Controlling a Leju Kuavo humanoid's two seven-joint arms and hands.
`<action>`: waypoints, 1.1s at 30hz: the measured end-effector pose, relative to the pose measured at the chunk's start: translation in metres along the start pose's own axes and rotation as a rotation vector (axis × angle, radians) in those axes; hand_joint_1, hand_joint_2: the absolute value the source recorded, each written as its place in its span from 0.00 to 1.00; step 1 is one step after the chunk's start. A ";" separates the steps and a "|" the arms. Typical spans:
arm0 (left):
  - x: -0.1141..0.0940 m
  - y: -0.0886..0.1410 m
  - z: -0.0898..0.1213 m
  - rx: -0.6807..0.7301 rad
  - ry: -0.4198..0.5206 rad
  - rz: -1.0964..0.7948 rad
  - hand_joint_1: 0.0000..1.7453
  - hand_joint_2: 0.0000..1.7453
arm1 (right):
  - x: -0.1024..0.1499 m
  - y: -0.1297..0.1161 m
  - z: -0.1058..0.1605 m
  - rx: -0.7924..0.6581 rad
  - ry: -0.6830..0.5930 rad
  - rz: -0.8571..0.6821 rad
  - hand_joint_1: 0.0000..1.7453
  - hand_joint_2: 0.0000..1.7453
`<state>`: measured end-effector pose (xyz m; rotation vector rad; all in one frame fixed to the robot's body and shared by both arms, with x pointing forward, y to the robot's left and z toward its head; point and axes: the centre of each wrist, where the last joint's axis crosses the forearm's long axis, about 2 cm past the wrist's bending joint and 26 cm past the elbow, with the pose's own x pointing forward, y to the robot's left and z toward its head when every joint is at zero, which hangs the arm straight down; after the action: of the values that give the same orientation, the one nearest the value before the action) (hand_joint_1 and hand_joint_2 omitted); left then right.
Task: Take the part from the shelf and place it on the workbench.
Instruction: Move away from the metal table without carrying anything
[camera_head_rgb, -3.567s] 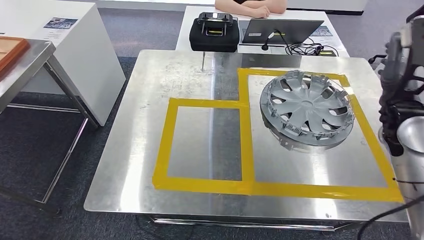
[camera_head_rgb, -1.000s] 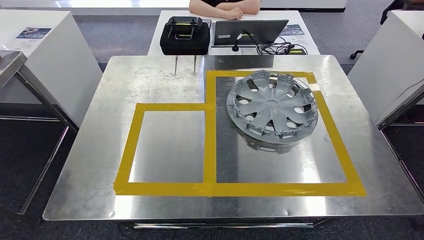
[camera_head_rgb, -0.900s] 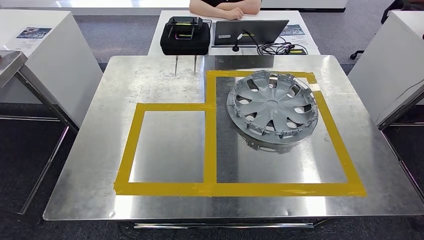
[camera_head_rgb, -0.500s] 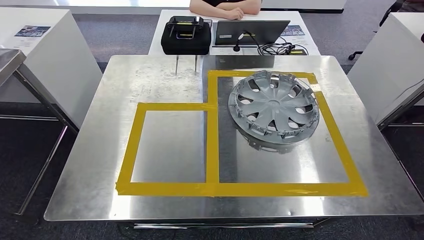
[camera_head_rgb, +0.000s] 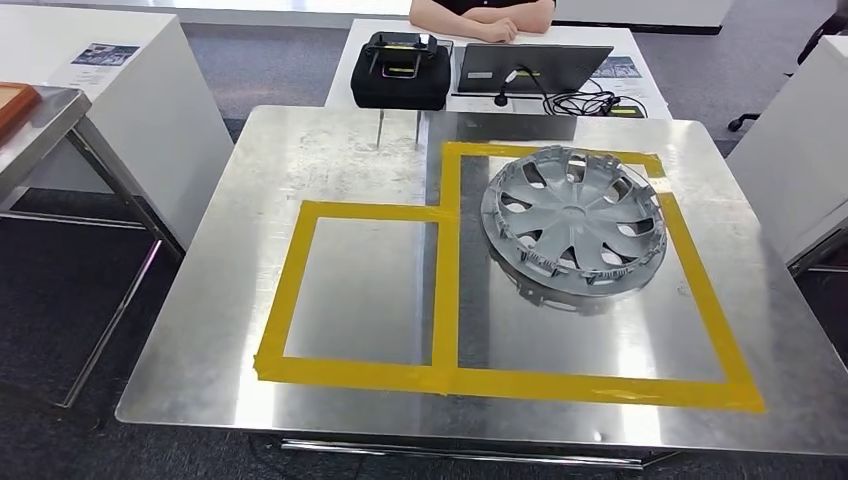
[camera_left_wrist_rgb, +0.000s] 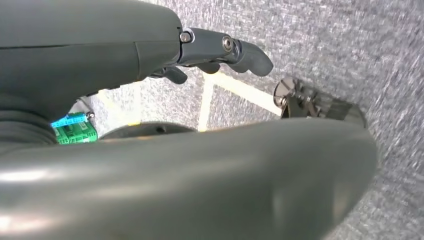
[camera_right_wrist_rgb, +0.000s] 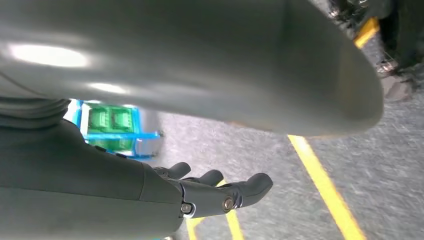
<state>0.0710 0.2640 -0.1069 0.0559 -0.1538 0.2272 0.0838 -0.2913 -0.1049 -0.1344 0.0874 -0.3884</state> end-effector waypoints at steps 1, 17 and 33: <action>0.000 0.000 0.000 0.000 0.001 0.001 0.00 0.00 | 0.000 0.000 0.000 0.003 -0.005 0.006 0.00 0.00; 0.006 0.027 -0.003 0.001 0.026 0.041 0.00 0.00 | 0.001 -0.003 -0.001 0.013 -0.044 0.122 0.00 0.00; 0.006 0.027 -0.003 -0.001 0.032 0.034 0.00 0.00 | 0.003 -0.005 -0.001 0.001 -0.034 0.146 0.00 0.00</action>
<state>0.0708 0.2922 -0.1078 0.0490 -0.1228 0.2622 0.0841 -0.2974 -0.1051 -0.1329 0.0630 -0.2399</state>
